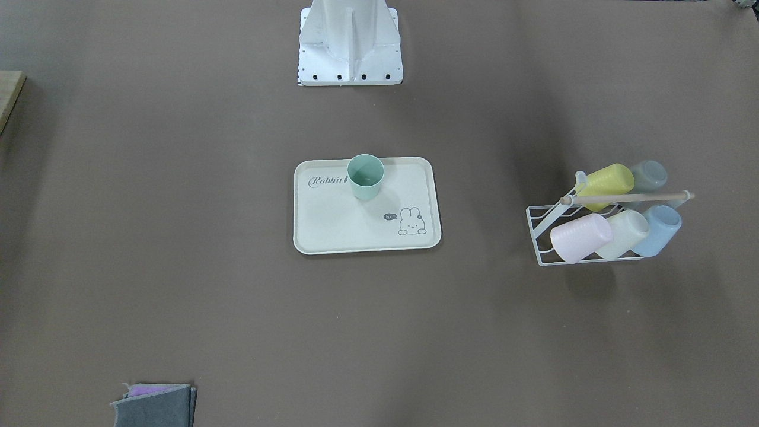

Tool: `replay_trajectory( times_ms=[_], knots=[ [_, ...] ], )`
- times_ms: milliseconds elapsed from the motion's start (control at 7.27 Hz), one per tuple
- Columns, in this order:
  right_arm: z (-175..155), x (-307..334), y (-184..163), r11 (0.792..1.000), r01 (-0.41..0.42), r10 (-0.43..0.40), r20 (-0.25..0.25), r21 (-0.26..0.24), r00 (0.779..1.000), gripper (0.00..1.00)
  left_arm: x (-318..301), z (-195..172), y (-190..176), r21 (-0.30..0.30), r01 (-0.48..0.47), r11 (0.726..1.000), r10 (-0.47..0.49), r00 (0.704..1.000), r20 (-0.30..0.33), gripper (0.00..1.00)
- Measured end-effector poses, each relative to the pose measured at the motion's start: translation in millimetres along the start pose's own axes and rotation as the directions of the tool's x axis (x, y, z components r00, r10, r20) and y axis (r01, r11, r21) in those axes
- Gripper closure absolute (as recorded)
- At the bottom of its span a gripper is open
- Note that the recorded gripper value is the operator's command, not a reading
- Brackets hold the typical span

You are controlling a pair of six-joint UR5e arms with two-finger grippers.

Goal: Pick up and place green cup on tray

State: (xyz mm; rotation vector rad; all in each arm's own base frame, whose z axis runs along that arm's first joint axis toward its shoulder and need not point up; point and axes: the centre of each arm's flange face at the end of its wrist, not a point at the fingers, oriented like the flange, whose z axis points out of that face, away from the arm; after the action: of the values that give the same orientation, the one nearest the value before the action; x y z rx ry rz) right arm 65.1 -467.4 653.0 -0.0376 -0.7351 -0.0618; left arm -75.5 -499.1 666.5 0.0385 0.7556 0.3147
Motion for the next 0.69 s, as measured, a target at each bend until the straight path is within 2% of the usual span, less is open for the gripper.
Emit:
replay_trajectory(
  times_ms=[688],
  knots=[
    [0.5,0.5,0.1,1.0,-0.001,0.001,-0.001,-0.001,1.0,0.0,-1.8,2.8,4.4,-0.007,0.008,1.0,-0.008,1.0,0.001,0.02]
  ],
)
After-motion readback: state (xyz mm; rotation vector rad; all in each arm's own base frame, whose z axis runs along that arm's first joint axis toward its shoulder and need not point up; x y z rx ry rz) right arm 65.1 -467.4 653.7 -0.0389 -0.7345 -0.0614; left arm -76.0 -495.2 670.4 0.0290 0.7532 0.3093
